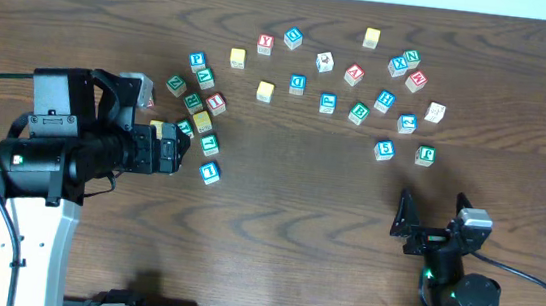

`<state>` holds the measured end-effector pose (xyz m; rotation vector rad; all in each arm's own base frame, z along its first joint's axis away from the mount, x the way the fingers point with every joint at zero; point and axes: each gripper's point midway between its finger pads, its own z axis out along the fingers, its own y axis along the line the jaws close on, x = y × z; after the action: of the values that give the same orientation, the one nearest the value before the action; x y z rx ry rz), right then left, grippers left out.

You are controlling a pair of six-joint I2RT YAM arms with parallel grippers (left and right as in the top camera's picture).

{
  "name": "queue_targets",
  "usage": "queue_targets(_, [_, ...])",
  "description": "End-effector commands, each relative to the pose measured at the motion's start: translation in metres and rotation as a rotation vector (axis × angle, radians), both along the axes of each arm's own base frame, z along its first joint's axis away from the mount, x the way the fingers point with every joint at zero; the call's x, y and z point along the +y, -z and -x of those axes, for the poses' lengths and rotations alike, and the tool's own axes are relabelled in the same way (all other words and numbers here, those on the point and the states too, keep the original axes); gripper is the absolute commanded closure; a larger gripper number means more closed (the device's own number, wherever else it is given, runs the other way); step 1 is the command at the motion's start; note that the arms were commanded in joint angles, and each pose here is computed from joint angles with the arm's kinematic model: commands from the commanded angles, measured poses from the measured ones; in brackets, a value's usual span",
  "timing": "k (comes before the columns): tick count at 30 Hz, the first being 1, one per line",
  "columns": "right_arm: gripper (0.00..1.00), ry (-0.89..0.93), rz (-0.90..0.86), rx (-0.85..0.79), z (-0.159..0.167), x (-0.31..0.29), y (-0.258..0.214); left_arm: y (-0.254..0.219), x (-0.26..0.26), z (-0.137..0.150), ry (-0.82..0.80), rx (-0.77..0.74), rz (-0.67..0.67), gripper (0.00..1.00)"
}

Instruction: Spell out AI2

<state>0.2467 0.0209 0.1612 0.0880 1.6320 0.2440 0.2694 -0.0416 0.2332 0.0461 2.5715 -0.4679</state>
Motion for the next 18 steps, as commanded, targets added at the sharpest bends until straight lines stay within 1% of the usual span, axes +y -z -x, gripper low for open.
queue_targets(1, [0.01,-0.051,-0.032,-0.067,0.001,0.008,-0.017,-0.013,-0.001,-0.003,0.019,-0.041,-0.004,0.02])
queue_targets(5, [0.01,-0.056,-0.033,-0.139,0.003,0.009,-0.039,-0.016,-0.001,-0.010,0.019,-0.069,-0.007,0.02])
queue_targets(10, [0.01,-0.055,-0.016,-0.162,0.004,0.009,-0.062,-0.016,0.000,-0.013,0.016,-0.078,-0.005,0.02])
queue_targets(13, [0.01,-0.055,0.021,-0.152,0.001,0.009,-0.079,-0.019,0.000,-0.017,0.015,-0.096,-0.007,0.02])
queue_targets(18, [0.01,-0.084,0.057,-0.074,-0.017,0.014,-0.106,-0.024,0.000,-0.028,-0.013,-0.126,0.011,0.02])
